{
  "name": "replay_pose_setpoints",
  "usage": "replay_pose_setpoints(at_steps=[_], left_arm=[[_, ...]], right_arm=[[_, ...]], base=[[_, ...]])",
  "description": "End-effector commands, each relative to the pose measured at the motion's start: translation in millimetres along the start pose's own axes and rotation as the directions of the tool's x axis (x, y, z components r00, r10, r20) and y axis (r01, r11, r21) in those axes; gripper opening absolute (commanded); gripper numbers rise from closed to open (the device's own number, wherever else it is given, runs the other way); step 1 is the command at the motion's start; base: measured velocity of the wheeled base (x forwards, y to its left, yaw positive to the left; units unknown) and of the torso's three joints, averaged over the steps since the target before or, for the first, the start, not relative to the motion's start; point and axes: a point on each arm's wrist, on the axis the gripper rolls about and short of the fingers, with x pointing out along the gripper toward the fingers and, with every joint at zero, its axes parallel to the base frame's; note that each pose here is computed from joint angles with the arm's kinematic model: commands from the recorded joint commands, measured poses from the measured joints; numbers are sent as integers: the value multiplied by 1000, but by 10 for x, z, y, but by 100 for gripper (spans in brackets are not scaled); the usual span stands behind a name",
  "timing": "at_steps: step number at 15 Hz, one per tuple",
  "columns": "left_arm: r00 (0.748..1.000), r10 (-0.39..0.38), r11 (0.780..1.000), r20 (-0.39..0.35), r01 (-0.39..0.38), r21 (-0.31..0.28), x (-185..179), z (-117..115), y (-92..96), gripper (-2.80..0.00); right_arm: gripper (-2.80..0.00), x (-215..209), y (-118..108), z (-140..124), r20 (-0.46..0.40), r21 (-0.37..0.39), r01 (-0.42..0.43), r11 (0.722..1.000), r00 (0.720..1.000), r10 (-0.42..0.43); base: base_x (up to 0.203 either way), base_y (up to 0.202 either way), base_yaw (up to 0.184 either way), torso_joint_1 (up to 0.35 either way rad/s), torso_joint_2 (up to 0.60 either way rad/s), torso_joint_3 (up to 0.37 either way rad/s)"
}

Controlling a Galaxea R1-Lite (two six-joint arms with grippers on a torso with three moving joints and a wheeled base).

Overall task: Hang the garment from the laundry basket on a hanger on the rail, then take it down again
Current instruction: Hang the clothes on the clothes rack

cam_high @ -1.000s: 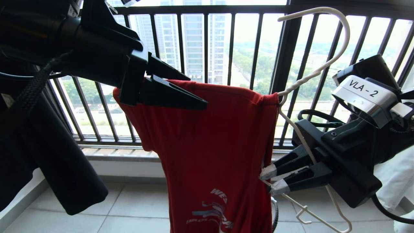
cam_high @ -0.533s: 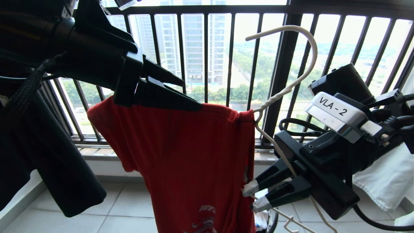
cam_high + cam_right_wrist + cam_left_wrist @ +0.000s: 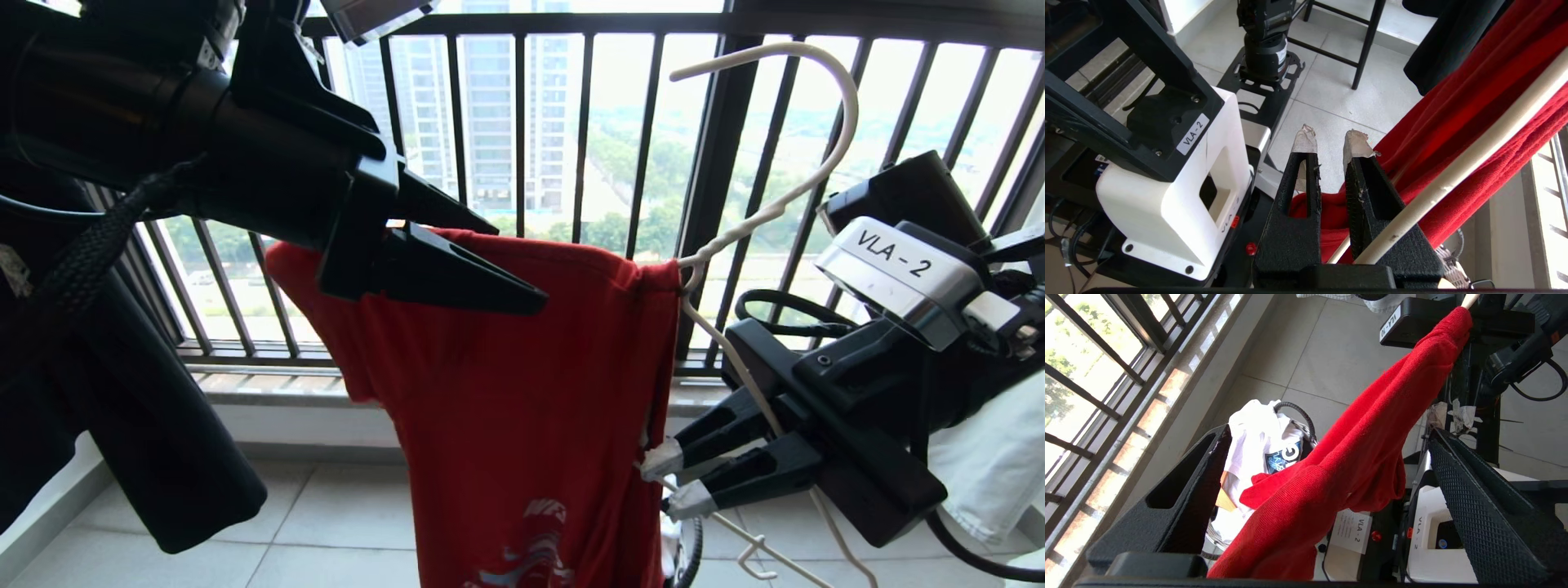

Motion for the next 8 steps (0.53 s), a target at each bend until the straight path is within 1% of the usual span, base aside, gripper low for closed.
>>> replay_pose_setpoints(at_steps=[1,3,6,8], left_arm=[[1000,-10,1000,-2,9,-19,-6,1,-30,0],[1000,-10,1000,-9,10,-29,11,-14,-29,0],[1000,-7,1000,-9,7,-27,22,-10,-18,0],[1000,-6,999,-22,6,-36,25,-30,-23,0]], right_arm=[[-280,-25,43,24,8,-13,-1,1000,1000,1],[-280,-26,47,24,7,-13,0,1000,1000,0],[-280,-24,44,22,8,-13,-1,1000,1000,1],[-280,-31,44,28,9,-15,1,1000,1000,-1]], base=[[0,0,0,0,0,0],[0,0,0,0,0,0],[0,0,0,0,0,0],[0,0,0,0,0,0]])
